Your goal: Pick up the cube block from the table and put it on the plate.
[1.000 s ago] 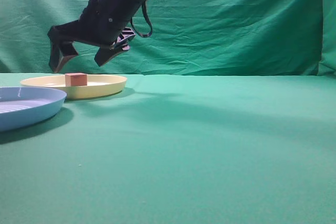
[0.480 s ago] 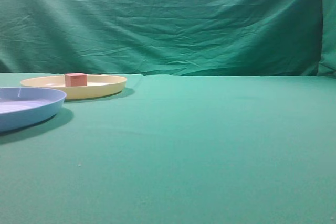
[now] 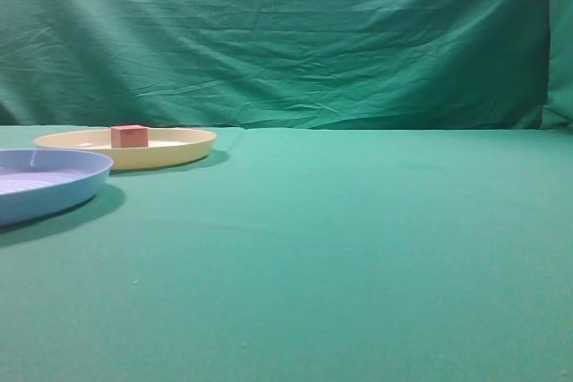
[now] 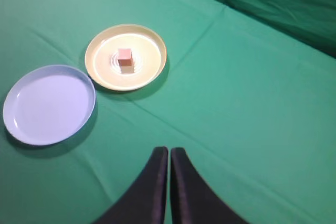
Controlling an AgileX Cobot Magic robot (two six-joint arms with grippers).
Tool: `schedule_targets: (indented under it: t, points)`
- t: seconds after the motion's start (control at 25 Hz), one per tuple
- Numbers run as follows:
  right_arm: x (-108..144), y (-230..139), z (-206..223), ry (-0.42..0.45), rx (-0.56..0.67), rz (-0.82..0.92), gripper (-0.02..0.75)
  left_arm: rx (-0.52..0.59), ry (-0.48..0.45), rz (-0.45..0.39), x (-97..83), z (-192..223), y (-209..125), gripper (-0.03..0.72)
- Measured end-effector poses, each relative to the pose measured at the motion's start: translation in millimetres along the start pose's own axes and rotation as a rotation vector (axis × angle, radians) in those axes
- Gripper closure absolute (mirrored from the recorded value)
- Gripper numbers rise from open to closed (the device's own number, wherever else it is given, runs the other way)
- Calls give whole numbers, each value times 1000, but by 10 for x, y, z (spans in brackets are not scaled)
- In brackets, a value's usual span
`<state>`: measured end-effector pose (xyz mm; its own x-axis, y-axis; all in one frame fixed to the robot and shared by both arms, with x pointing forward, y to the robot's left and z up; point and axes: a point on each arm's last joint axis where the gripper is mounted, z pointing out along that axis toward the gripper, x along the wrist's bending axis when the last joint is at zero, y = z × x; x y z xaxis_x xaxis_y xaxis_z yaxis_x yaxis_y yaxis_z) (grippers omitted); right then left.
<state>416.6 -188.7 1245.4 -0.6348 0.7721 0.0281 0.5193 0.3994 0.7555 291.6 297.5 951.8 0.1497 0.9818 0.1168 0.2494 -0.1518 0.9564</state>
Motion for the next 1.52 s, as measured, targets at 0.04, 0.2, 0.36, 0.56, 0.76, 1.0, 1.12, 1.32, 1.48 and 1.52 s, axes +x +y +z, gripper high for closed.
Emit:
schedule_targets:
  t: [0.04, 0.2, 0.36, 0.56, 0.76, 1.0, 1.12, 1.32, 1.48, 1.52]
  points:
    - [24, -108, -77, -7, -36, 2, 738, 0, 0, 0, 0, 0, 0, 688]
    - [95, -603, -211, -31, -137, 11, 738, 0, 0, 0, 0, 0, 0, 688]
    - [148, -1003, -301, -50, -227, 13, 738, 0, 0, 0, 0, 0, 0, 688]
    - [201, -1357, -466, -75, -224, -13, 738, 0, 0, 0, 0, 0, 0, 688]
    - [234, -1569, -617, -100, -227, -36, 738, 0, 0, 0, 0, 0, 0, 688]
    - [201, -1866, -662, -234, -356, -37, 738, 0, 0, 0, 0, 0, 0, 688]
    - [175, -2075, -554, -335, -434, 1, 738, 0, 0, 0, 0, 0, 0, 688]
    - [107, -2449, -224, -464, -482, 56, 738, 0, 0, 0, 0, 0, 0, 688]
    - [44, -2763, 95, -516, -429, 102, 738, 0, 0, 0, 0, 0, 0, 688]
    - [29, -2837, 172, -524, -416, 111, 738, 0, 0, 0, 0, 0, 0, 688]
